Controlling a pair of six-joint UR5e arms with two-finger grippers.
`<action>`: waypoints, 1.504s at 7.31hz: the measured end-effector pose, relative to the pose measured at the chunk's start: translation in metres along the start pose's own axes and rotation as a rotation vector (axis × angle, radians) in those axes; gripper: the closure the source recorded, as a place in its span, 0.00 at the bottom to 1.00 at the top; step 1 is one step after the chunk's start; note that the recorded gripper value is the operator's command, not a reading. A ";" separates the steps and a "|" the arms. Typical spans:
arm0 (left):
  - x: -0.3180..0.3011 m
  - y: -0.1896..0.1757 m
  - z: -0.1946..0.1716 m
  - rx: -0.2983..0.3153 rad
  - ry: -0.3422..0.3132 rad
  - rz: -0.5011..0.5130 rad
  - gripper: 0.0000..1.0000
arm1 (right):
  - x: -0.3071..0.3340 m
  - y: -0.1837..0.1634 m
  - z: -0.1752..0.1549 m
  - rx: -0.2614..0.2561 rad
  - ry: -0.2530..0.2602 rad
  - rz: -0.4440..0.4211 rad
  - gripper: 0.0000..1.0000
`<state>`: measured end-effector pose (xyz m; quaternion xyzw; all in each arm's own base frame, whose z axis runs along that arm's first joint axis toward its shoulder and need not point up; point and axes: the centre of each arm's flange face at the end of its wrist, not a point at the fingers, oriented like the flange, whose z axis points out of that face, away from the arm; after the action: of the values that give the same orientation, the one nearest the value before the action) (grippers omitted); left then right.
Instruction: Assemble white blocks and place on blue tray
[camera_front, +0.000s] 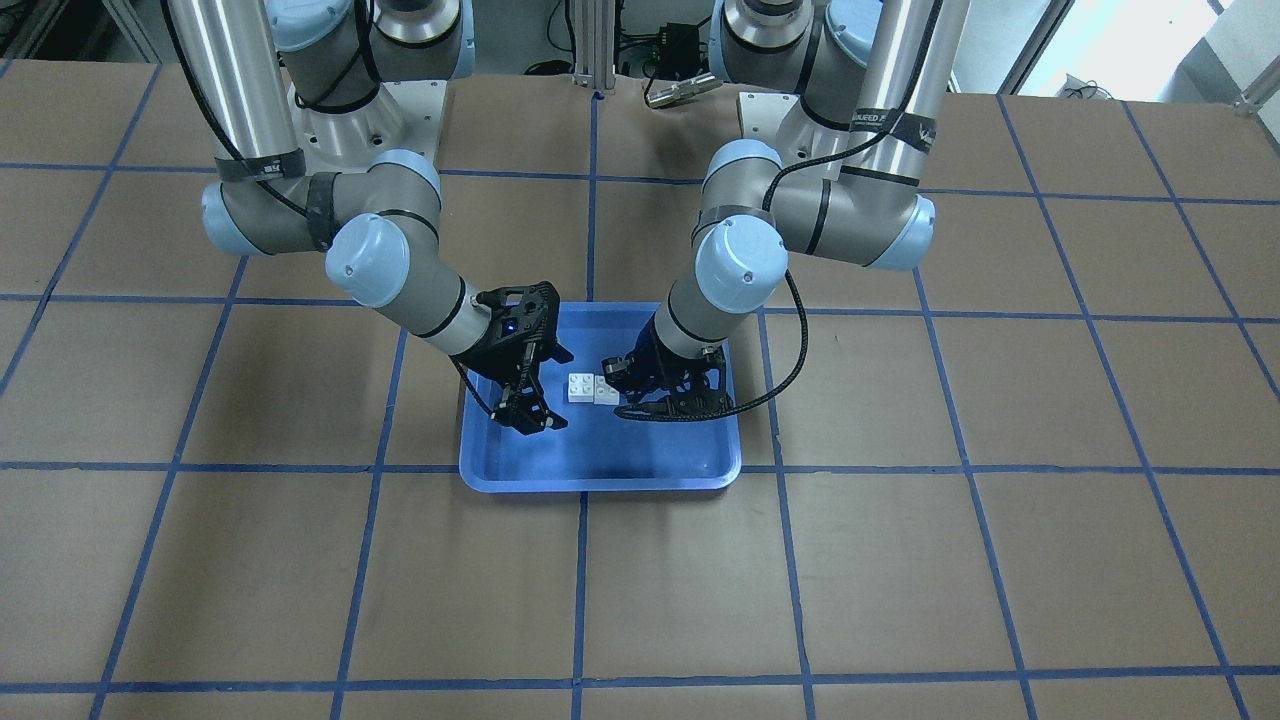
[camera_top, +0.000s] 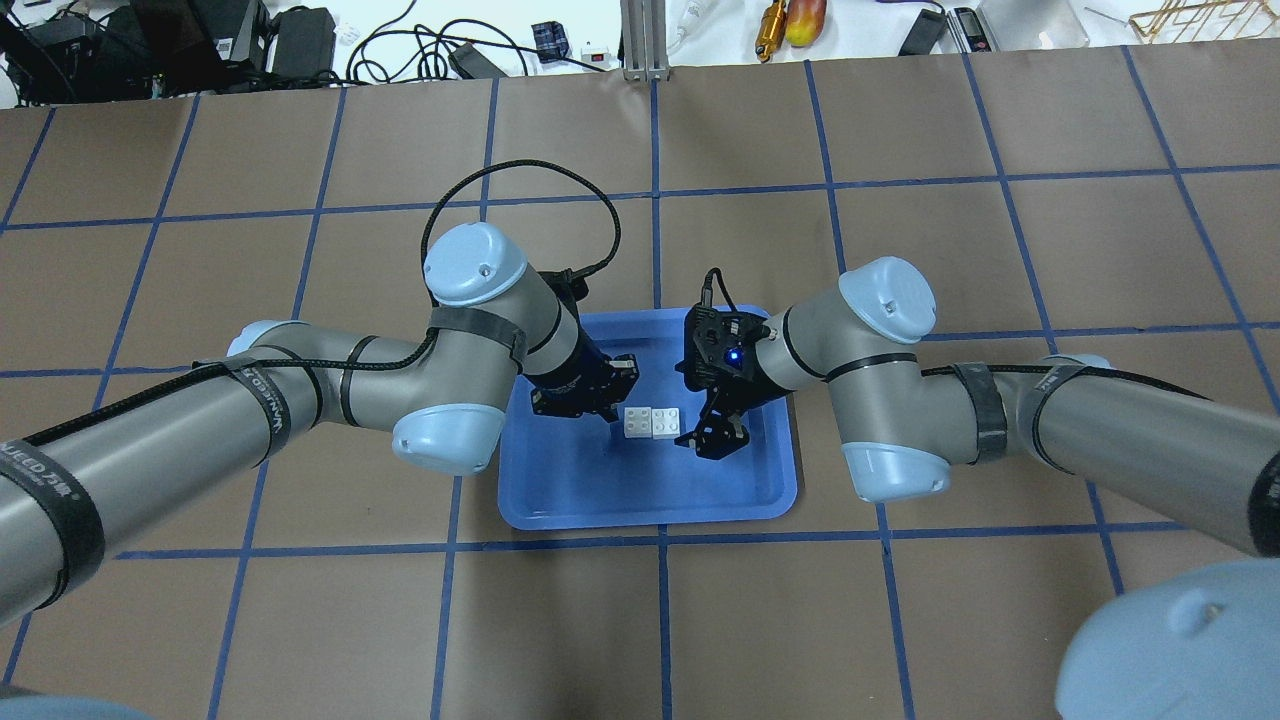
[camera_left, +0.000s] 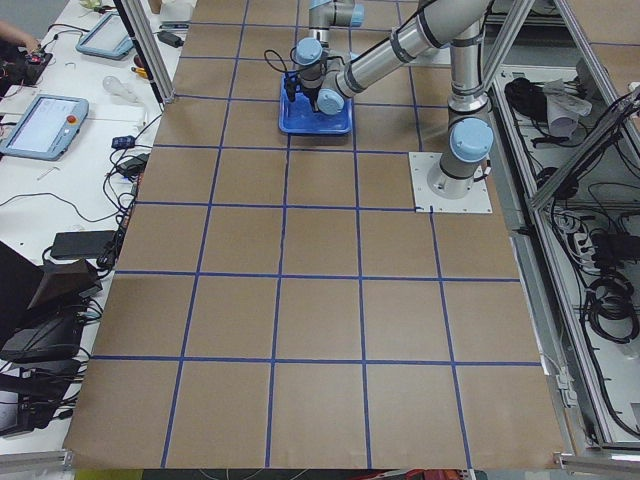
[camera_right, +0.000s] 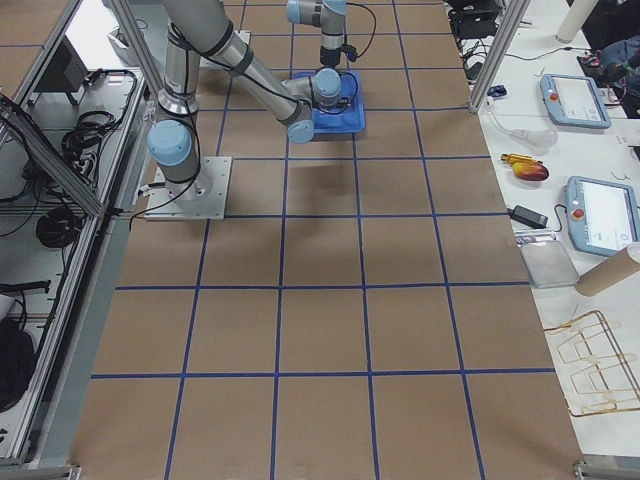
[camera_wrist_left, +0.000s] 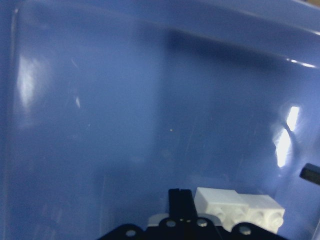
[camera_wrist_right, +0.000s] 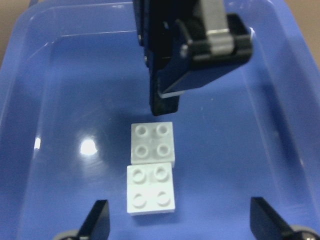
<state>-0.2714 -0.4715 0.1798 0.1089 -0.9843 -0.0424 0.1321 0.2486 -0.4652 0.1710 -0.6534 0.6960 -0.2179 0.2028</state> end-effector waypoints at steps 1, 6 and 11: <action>0.001 0.001 -0.001 0.001 0.001 0.000 1.00 | 0.015 -0.012 -0.016 -0.019 -0.006 0.041 0.00; 0.003 0.003 0.002 -0.003 0.001 -0.027 1.00 | 0.090 -0.095 -0.158 -0.301 0.033 0.140 0.00; 0.004 0.003 0.005 -0.008 0.000 -0.038 1.00 | 0.110 -0.138 -0.244 -0.479 0.097 0.200 0.00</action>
<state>-0.2772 -0.4687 0.1763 0.1270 -0.9819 -0.0487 0.1314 0.2166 -0.5730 0.4504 -0.5996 0.7978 -0.0567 0.0293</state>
